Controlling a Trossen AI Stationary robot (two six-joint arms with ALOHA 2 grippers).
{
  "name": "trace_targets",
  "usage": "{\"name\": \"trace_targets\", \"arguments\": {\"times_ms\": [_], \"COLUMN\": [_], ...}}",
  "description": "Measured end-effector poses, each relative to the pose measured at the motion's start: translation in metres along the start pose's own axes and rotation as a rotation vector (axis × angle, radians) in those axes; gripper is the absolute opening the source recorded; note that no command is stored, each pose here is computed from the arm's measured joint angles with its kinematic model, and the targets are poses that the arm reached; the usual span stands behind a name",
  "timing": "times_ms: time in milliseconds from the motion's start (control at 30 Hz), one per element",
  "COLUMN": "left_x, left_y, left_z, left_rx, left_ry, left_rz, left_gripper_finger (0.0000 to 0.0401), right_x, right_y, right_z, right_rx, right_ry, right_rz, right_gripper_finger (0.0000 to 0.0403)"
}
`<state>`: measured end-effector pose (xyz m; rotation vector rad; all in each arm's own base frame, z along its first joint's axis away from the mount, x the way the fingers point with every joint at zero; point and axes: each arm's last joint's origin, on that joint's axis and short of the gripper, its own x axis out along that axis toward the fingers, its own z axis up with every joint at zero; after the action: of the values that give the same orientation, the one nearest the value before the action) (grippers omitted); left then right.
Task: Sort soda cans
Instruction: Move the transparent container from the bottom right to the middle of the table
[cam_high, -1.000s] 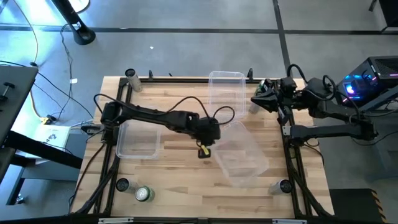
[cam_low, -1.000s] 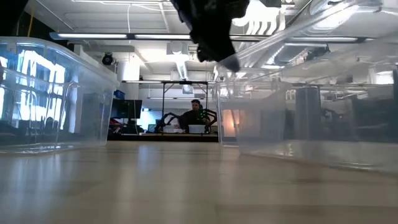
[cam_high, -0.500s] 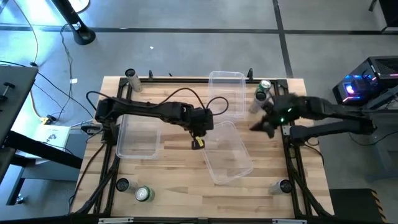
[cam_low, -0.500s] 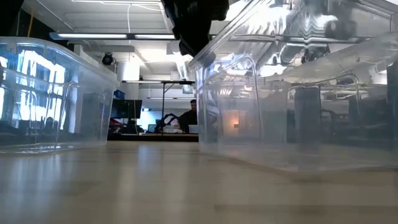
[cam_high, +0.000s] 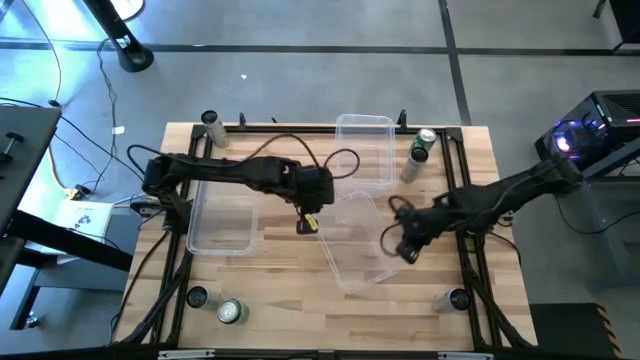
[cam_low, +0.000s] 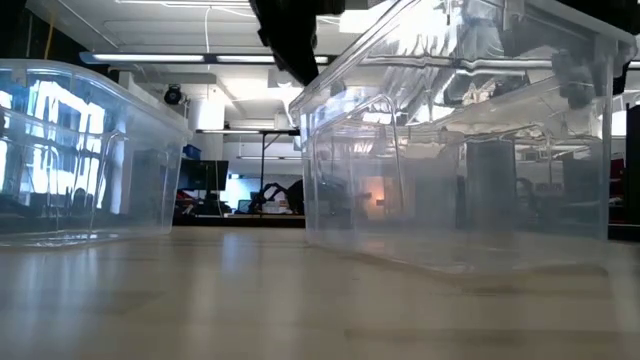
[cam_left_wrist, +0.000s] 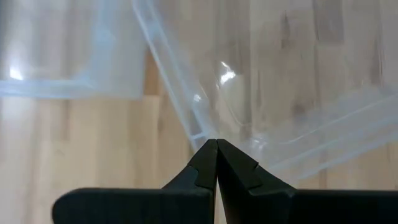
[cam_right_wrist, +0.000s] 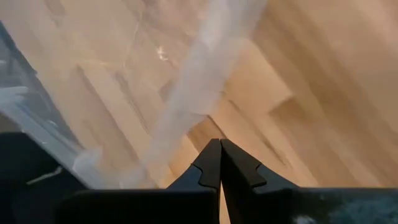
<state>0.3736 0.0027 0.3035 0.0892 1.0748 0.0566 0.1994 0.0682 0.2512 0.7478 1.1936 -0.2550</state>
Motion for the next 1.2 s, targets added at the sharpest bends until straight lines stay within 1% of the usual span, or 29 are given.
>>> {"name": "trace_targets", "arguments": {"times_ms": [133,300,400,500,600,700,833,900,1033,1200], "left_x": [-0.034,-0.085,-0.105,-0.116,-0.119,-0.115,-0.108,-0.102,-0.093,-0.086], "left_y": [0.004,0.008,0.009,0.008,0.003,-0.005,-0.017,-0.022,-0.030,-0.035], "left_z": [-0.005,-0.025,-0.044,-0.069,-0.095,-0.118,-0.142,-0.152,-0.165,-0.165], "left_rx": [0.033,0.047,0.001,-0.084,-0.188,-0.280,-0.365,-0.400,-0.448,-0.430], "left_ry": [-0.049,-0.085,-0.110,-0.131,-0.153,-0.194,-0.260,-0.265,-0.251,-0.282], "left_rz": [0.057,0.057,0.056,0.054,0.040,0.012,-0.034,-0.053,-0.079,-0.073], "left_gripper_finger": [0.0000,0.0000,0.0000,0.0000,0.0000,0.0000,0.0000,0.0000,0.0000,0.0000], "right_x": [0.032,0.063,0.078,0.093,0.105,0.111,0.109,0.106,0.102,0.093], "right_y": [0.020,0.041,0.050,0.050,0.045,0.043,0.042,0.040,0.032,0.022], "right_z": [0.005,0.016,0.025,0.038,0.052,0.065,0.083,0.090,0.105,0.126], "right_rx": [-0.034,-0.053,-0.093,-0.091,-0.062,-0.063,-0.090,-0.093,-0.082,-0.081], "right_ry": [0.000,-0.053,-0.100,-0.138,-0.184,-0.245,-0.340,-0.397,-0.495,-0.627], "right_rz": [0.031,0.133,0.192,0.205,0.190,0.207,0.263,0.262,0.226,0.214], "right_gripper_finger": [0.0000,0.0000,0.0000,0.0000,0.0000,0.0000,0.0000,0.0000,0.0000,0.0000]}}
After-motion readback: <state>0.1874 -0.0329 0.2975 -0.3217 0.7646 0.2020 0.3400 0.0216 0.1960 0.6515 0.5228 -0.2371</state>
